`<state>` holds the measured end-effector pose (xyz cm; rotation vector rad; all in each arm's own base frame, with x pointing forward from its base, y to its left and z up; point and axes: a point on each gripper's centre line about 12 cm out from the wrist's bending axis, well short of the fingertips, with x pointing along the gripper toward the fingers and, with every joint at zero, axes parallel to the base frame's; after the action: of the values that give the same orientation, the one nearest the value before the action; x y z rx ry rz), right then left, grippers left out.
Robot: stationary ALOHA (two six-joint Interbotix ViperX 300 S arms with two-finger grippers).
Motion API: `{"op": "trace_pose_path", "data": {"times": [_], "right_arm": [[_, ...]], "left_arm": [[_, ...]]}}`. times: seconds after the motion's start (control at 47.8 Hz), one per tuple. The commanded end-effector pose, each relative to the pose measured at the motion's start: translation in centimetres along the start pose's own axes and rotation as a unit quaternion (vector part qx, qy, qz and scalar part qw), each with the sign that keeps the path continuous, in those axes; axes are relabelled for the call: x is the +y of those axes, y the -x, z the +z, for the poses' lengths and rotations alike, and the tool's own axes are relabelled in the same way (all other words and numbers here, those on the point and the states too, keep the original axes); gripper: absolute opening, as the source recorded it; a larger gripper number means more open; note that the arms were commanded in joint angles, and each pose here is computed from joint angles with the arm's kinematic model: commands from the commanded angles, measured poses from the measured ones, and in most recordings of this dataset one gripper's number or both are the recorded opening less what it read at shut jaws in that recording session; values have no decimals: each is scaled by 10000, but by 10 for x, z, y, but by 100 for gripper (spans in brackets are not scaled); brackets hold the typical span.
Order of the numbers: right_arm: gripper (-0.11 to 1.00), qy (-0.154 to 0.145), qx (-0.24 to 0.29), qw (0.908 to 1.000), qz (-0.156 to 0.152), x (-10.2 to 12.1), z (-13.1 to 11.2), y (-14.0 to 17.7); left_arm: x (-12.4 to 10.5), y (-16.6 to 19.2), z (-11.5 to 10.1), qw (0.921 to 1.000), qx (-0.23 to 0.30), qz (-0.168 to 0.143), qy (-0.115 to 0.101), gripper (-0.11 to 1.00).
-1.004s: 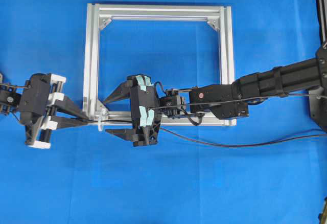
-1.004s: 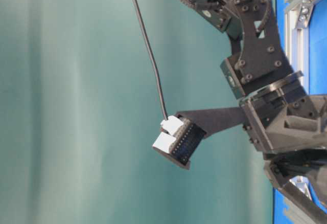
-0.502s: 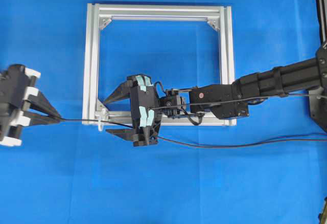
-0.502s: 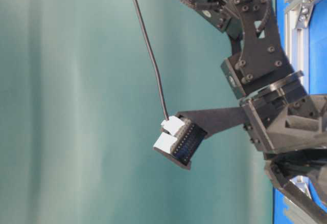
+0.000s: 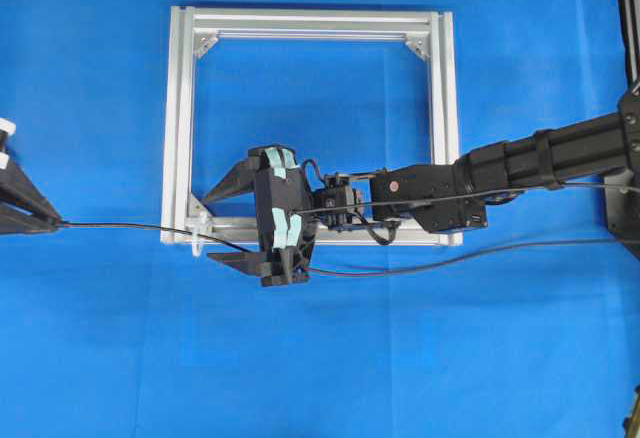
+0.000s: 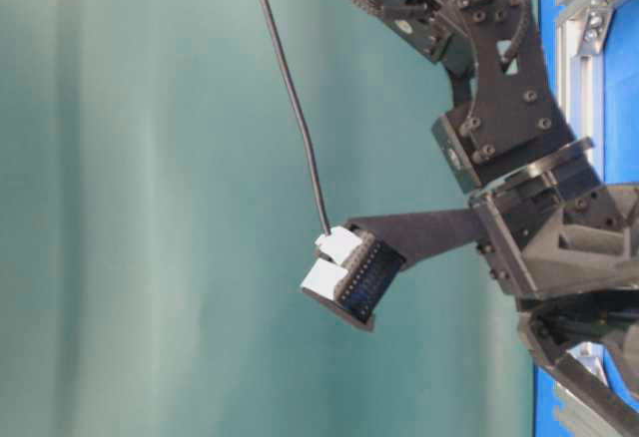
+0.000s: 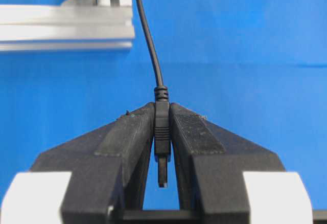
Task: Insert the wire through the string loop located on the left side.
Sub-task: 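Open the right gripper and pull the cable leftward through the loop with the left gripper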
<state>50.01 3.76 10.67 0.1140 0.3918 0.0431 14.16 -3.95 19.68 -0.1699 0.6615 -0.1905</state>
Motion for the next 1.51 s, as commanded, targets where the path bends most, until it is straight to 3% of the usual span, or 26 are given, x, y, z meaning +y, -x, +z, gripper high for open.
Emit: {"op": "trace_pose_path", "data": {"times": [0.0,0.858,0.921,1.13,1.485], "right_arm": [[96,-6,-223,9998,12,1,19,1],[96,1,-230,9997,16,1,19,1],[96,1,-230,9997,16,1,19,1],[96,1,-230,9997,16,1,19,1],[96,-25,-284,9996,13,1,25,5]], "left_arm": [[-2,6,8,9999,-114,-16,-15,8],[-2,5,7,9999,-152,-23,47,10],[-1,5,6,9999,-136,-23,77,22],[-1,4,6,9998,-122,-19,124,79],[-2,6,10,9995,-302,-54,92,76]]}}
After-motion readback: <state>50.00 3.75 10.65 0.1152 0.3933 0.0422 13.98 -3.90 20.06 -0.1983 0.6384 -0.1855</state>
